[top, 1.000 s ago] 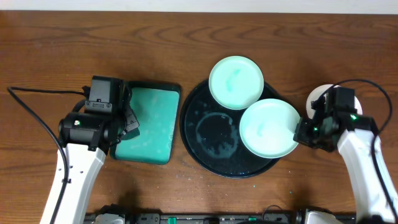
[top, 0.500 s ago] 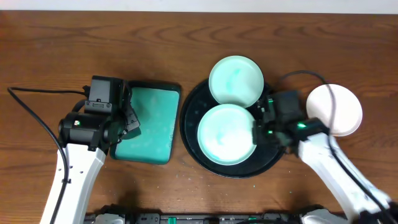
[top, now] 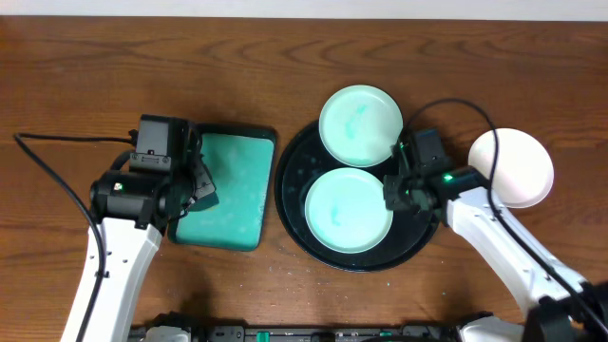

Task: Clean dirty plates on tray and stack at the side
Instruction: 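Move right gripper back and grasp the rim of a green plate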

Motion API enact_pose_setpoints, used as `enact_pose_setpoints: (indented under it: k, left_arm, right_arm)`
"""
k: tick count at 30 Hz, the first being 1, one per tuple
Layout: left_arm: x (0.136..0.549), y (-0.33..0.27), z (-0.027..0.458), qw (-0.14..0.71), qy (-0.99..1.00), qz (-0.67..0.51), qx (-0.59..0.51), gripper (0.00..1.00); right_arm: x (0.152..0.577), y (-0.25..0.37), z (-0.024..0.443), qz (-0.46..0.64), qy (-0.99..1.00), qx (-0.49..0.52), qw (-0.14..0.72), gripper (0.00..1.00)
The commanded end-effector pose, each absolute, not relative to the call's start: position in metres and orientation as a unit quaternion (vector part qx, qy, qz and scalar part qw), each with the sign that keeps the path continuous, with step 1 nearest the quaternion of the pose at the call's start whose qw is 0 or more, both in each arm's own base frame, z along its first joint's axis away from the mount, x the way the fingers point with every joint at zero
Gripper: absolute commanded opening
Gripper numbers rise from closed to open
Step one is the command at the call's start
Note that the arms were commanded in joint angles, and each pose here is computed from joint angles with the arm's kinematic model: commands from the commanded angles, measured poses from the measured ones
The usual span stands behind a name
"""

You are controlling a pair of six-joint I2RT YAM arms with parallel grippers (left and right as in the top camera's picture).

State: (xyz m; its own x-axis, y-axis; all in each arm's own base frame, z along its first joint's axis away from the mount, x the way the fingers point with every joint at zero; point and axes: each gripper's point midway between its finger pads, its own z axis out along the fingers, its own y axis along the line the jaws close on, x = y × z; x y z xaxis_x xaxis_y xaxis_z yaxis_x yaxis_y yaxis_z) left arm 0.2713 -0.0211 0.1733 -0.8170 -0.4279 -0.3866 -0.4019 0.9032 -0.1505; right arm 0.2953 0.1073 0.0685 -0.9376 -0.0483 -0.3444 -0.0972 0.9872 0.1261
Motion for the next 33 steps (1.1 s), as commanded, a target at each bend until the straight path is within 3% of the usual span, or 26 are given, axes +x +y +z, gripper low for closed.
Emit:
enact_pose_setpoints:
  k: [1, 16, 22, 27, 33]
  left_arm:
    - [0.275, -0.03, 0.156, 0.187, 0.96, -0.041, -0.202, 0.08]
    - [0.315, -0.045, 0.024, 0.064, 0.985, -0.007, -0.158, 0.07]
    - [0.31, -0.047, -0.021, 0.013, 0.99, 0.001, -0.142, 0.07]
    - [0.311, -0.051, -0.021, 0.009, 0.99, -0.012, -0.14, 0.07]
    - [0.323, -0.059, 0.028, 0.047, 0.989, -0.04, -0.138, 0.07]
  right_arm:
    - [0.315, 0.101, 0.103, 0.06, 0.97, -0.045, 0.233, 0.33]
    - [0.305, 0.094, 0.101, 0.056, 0.975, -0.031, 0.212, 0.34]
    - [0.305, 0.089, 0.1, 0.053, 0.976, -0.023, 0.21, 0.34]
    - [0.305, 0.089, 0.1, 0.053, 0.976, -0.023, 0.209, 0.34]
    - [0.305, 0.076, 0.098, 0.044, 0.977, 0.029, 0.204, 0.33]
